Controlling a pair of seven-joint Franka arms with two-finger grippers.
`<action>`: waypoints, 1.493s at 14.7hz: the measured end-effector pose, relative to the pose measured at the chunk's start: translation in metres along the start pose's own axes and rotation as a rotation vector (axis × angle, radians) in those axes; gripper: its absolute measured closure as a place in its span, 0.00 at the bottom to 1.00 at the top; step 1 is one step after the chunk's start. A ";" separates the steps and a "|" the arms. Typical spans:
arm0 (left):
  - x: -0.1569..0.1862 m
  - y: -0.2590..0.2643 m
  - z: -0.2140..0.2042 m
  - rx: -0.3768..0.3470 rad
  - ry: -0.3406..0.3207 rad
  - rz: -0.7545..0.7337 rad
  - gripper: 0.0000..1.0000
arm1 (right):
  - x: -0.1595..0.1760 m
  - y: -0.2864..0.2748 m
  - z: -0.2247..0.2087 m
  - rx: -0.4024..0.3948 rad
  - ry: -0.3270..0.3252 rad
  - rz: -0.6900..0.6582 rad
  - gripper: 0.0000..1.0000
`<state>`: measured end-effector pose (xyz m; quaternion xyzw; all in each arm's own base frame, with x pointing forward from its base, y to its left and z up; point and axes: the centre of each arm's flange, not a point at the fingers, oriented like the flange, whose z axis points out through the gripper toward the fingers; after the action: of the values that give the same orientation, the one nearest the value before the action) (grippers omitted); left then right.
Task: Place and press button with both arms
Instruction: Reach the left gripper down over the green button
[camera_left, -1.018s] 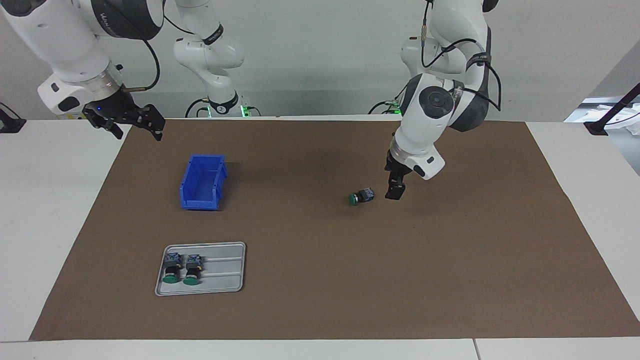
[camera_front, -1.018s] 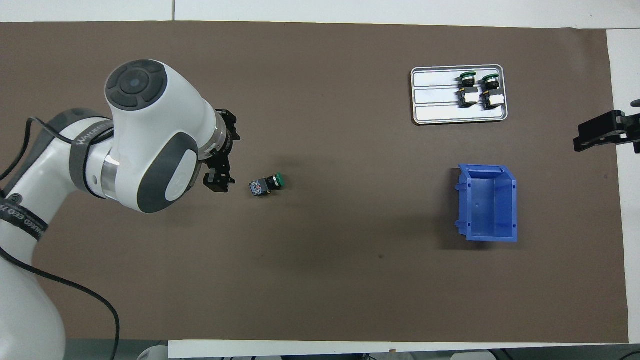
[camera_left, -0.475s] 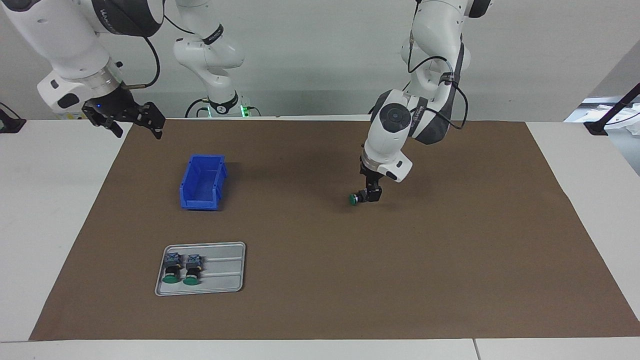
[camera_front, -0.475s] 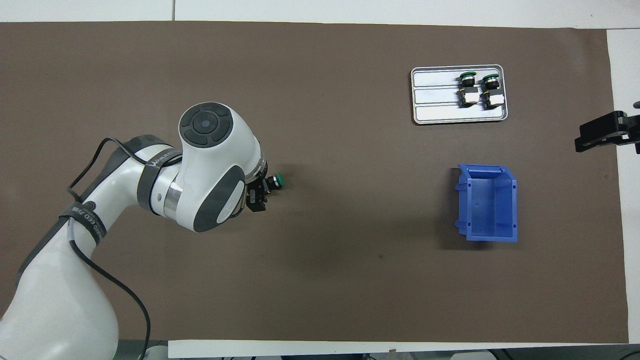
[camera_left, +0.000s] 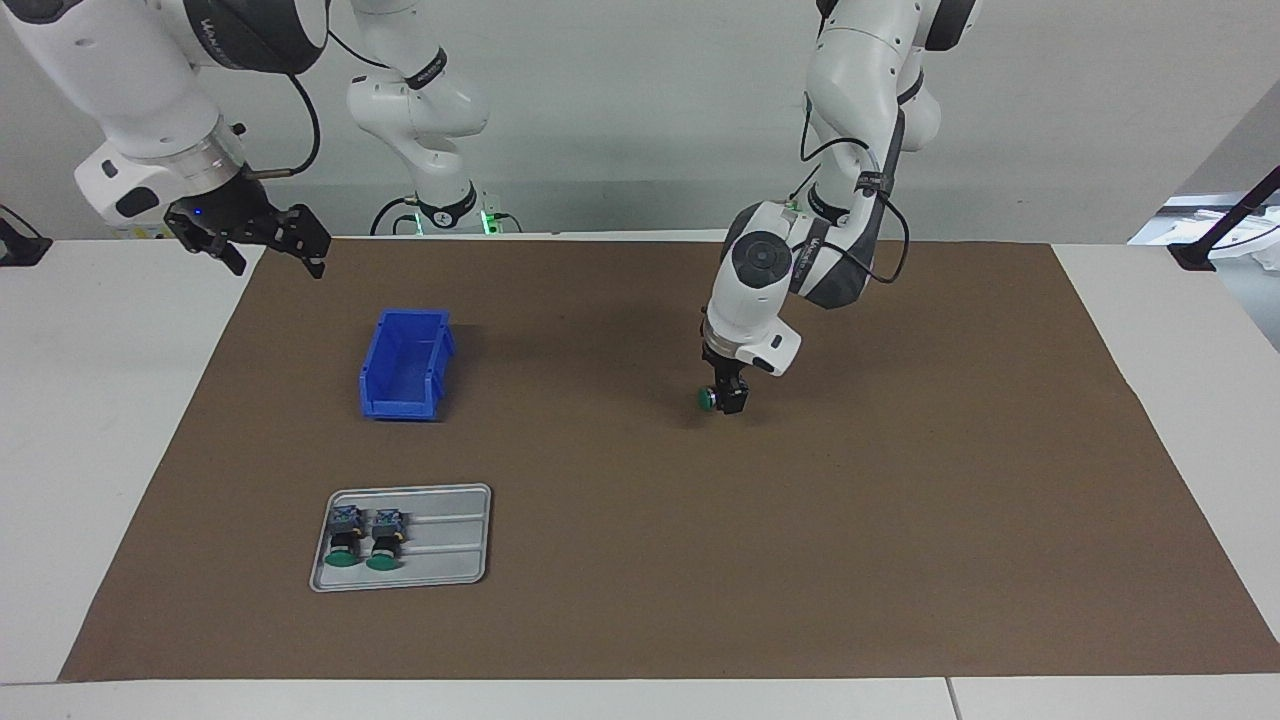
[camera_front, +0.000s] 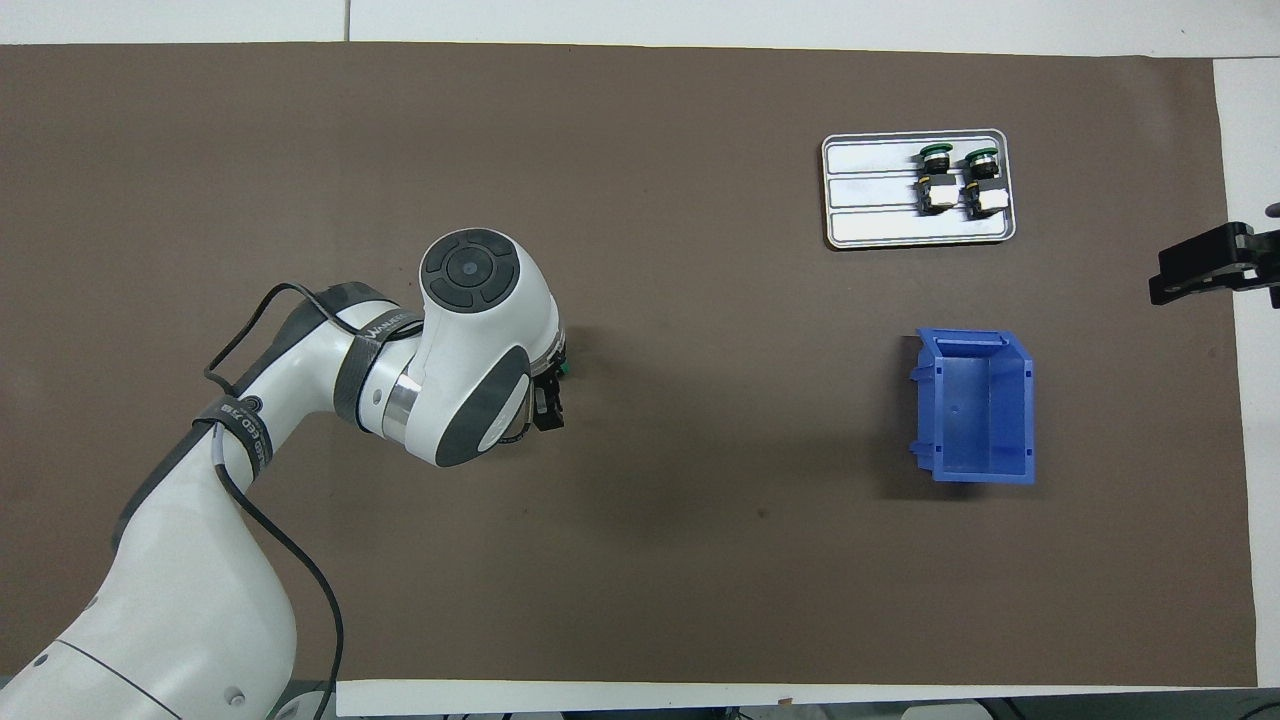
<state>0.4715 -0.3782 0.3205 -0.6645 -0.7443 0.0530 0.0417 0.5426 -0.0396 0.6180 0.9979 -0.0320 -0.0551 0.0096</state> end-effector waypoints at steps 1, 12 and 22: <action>0.000 0.000 0.002 0.002 0.004 -0.006 0.01 | 0.000 0.000 0.000 0.000 0.000 0.000 0.00; -0.001 0.003 0.014 -0.008 -0.001 -0.042 0.41 | 0.000 0.000 0.000 0.000 0.000 0.000 0.00; 0.004 0.010 0.007 -0.029 -0.016 -0.040 0.67 | 0.000 0.000 0.000 0.000 -0.001 0.000 0.00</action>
<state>0.4803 -0.3733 0.3118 -0.6494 -0.7586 0.0465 0.0272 0.5426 -0.0396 0.6177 0.9979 -0.0320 -0.0554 0.0095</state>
